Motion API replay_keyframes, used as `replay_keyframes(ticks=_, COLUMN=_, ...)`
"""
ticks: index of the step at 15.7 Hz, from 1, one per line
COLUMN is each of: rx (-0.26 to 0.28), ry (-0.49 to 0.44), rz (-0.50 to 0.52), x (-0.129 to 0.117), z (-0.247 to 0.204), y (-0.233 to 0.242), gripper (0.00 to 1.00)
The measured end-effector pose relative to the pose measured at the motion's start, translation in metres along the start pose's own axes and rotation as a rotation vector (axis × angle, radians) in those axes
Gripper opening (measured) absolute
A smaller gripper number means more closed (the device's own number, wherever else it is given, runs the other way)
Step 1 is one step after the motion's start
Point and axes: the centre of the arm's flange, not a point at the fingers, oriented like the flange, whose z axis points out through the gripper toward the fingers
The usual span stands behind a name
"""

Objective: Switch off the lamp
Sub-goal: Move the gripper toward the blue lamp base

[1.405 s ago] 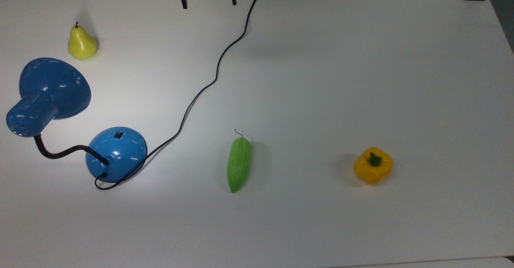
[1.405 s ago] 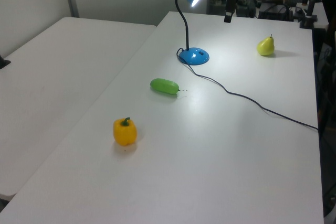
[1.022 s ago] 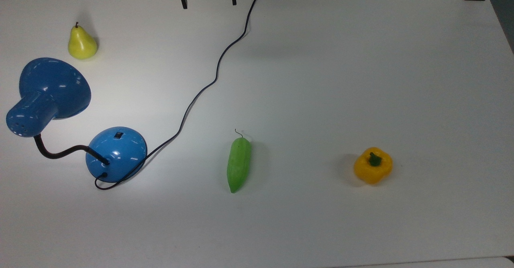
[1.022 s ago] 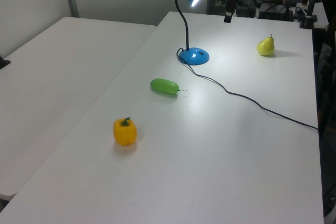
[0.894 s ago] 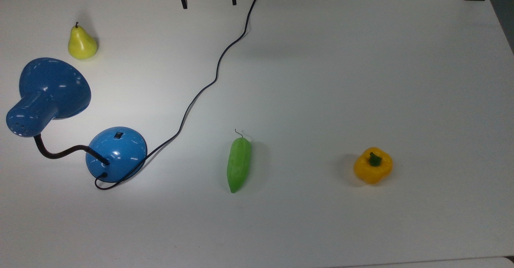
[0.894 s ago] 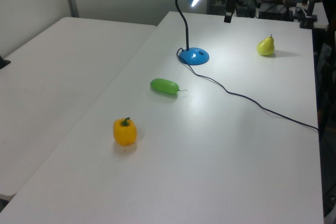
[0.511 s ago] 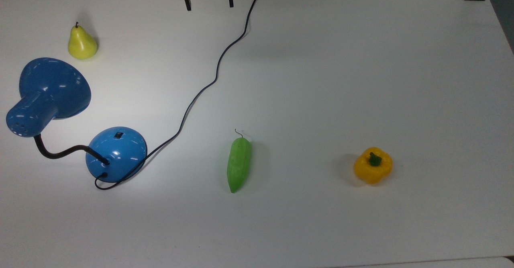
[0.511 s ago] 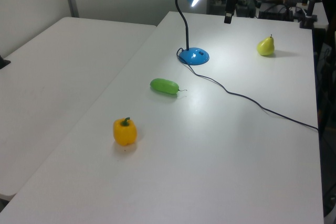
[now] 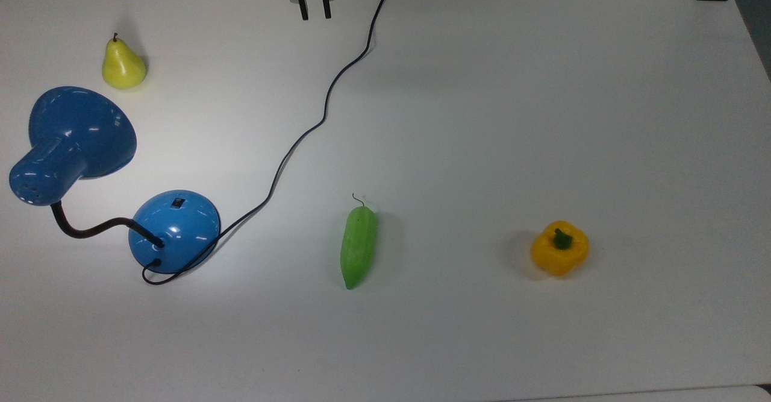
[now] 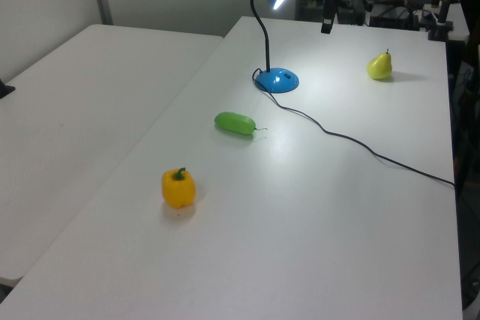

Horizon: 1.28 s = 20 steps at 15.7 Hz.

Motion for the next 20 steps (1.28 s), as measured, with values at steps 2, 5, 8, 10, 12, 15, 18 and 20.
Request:
replay_keyframes(ticks=2, rx=0.000, ry=0.000, rz=0.000, x=0.0000, z=0.0000, y=0.0000, gripper=0.10)
replay_keyframes(ticks=5, rx=0.000, ry=0.000, rz=0.000, x=0.0000, z=0.0001, y=0.0000, gripper=0.01)
replay_keyframes(ticks=8, rx=0.000, ry=0.000, rz=0.000, x=0.0001, z=0.0002, y=0.0000, gripper=0.01)
replay_keyframes(ticks=10, rx=0.001, ry=-0.001, rz=-0.001, x=0.0001, z=0.0004, y=-0.0004, gripper=0.01)
replay_keyframes(ticks=12, rx=0.001, ry=-0.001, rz=-0.002, x=0.0002, z=0.0005, y=-0.0014, gripper=0.01)
replay_keyframes(ticks=15, rx=0.001, ry=-0.001, rz=-0.003, x=0.0003, z=0.0005, y=-0.0018, gripper=0.01)
replay_keyframes(ticks=18, rx=0.019, ry=0.000, rz=0.001, x=0.0005, z=0.0009, y=-0.0033, gripper=0.01)
replay_keyframes(ticks=20, rx=0.030, ry=-0.002, rz=0.005, x=0.0005, z=0.0027, y=-0.0035, gripper=0.01)
